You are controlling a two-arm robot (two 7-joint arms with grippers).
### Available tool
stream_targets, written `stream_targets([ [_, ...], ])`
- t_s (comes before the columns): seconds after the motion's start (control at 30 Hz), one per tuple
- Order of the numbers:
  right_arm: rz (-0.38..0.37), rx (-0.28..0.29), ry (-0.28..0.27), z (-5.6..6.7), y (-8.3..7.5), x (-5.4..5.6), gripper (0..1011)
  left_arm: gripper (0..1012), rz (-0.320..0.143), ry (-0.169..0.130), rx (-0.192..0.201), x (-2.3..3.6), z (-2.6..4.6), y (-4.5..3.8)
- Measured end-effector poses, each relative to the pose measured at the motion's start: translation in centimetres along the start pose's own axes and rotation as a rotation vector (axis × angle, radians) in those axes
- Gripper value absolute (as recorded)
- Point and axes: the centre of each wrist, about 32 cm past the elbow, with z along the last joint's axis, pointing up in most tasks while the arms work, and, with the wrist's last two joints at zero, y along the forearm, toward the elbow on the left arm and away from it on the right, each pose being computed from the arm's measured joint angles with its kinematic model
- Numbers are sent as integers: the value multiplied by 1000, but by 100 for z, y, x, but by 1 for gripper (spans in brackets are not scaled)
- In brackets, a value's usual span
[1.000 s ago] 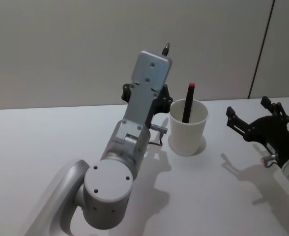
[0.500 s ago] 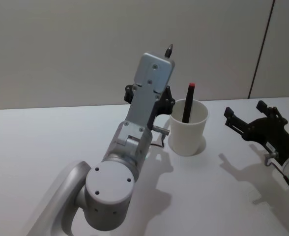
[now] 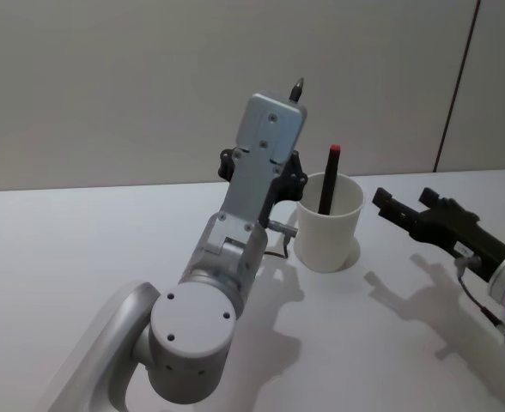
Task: Place the pen into the pen holder.
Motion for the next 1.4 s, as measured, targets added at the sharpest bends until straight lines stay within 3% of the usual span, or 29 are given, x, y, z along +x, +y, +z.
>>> stream_targets([
  [0.33,94,-94,194,150,54,17,1001,154,-1,0,-1,-1,0,0],
  [0.5,121,-113,248,193,64,25,1001,154,-1,0,-1,0,0,0],
  [0.93,158,-90,381,337,83,75,1001,154,-1,0,-1,0,0,0],
  [1.33,207,-59,568,515,133,187,1001,154,-1,0,-1,0,0,0],
  [1.4,210,-58,580,525,141,193,1001,154,-1,0,-1,0,0,0],
])
